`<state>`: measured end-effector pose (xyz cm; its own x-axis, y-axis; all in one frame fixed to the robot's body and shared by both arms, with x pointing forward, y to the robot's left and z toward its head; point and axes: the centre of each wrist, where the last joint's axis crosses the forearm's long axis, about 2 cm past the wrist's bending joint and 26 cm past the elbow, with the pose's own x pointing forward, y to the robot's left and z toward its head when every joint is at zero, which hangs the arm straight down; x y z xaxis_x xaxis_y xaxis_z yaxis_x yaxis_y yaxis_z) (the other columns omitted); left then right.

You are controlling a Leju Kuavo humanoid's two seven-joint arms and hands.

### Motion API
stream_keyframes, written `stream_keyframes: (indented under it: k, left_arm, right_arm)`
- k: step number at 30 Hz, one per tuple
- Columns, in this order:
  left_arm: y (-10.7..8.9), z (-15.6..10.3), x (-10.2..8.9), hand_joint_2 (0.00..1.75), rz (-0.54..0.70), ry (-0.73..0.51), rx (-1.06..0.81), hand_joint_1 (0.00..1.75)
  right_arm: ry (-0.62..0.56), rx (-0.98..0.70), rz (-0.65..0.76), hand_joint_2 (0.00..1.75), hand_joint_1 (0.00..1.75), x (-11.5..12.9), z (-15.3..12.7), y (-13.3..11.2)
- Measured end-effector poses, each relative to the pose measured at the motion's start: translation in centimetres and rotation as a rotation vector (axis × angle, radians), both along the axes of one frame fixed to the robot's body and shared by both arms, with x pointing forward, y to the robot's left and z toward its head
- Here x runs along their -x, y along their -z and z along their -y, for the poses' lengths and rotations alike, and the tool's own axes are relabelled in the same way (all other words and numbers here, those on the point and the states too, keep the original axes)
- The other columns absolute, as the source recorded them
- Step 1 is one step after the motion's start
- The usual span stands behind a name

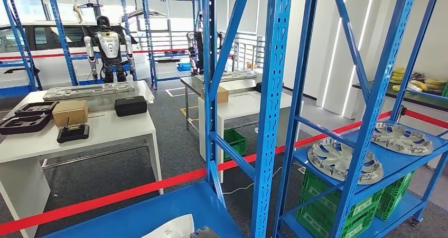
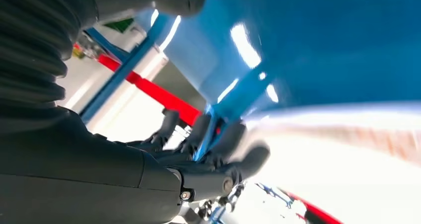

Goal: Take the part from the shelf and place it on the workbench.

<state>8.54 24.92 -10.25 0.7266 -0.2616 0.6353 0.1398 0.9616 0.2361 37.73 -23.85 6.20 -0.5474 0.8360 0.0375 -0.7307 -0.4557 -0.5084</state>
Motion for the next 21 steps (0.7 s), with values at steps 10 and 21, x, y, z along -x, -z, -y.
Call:
stream_keyframes:
  k: [10, 21]
  left_arm:
    - [0.0, -0.1, -0.2, 0.0, 0.02, -0.005, 0.0, 0.0]
    - [0.1, -1.1, 0.0, 0.0, 0.01, -0.011, -0.023, 0.0]
  right_arm:
    - [-0.115, -0.155, 0.08, 1.75, 0.0, -1.7, -5.2, -3.2]
    - [-0.158, -0.246, 0.149, 1.75, 0.0, -1.8, -7.5, -4.0]
